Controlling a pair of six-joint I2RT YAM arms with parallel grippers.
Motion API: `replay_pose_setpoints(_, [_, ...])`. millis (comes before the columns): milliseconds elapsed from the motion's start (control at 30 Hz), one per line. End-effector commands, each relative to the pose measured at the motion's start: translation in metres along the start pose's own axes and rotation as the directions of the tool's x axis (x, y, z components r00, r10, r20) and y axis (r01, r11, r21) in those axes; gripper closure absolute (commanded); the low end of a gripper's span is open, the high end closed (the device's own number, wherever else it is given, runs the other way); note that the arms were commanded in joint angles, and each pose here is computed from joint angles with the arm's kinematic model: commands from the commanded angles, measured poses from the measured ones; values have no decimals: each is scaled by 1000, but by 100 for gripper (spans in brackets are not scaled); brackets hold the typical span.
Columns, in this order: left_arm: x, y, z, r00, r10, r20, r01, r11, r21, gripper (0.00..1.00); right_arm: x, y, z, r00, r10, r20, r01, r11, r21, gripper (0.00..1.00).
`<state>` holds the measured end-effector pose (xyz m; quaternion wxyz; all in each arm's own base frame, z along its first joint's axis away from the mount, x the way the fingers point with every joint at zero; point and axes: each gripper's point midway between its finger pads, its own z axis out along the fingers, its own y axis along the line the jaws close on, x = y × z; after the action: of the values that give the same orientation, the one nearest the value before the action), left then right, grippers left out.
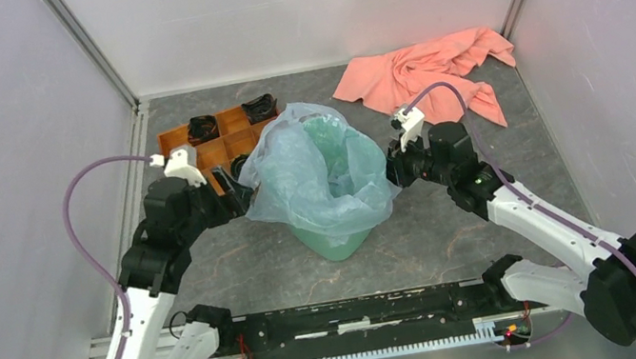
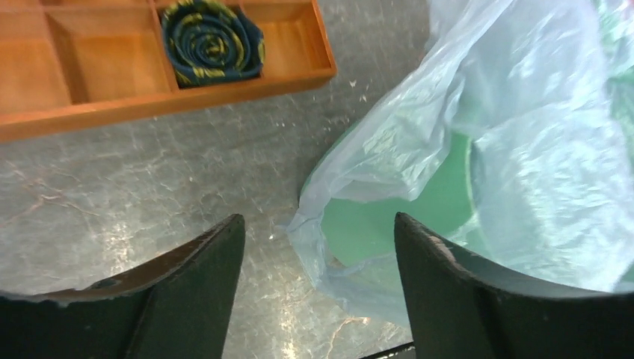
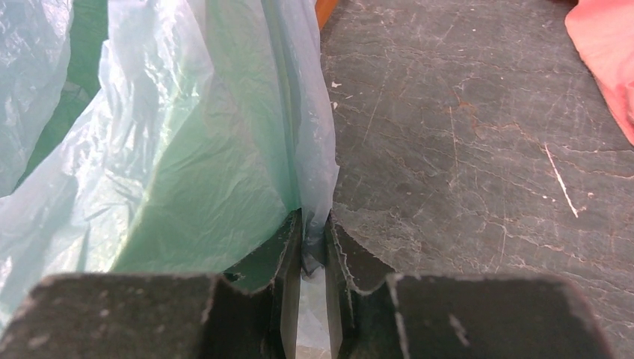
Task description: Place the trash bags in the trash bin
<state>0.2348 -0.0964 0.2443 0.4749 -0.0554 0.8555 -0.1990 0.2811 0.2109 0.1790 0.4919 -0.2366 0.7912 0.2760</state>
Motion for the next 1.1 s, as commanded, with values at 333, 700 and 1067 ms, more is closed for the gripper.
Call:
replay_pose_setpoints(333, [14,-9,51,996,-89,-2,88,992,87,60,-8,10,2,999,19,34,-17,999,-52,78])
replay_pose_setpoints(700, [90,10,75,971,-171,-165,184,980,72,98,25,-1,7,999,46,-24,-46,999,-8,79])
replay_pose_setpoints(1067, [144,-3,80,903,-316,-290,372,913,166,98,17,2,8,998,55,-24,-55,998,-20,78])
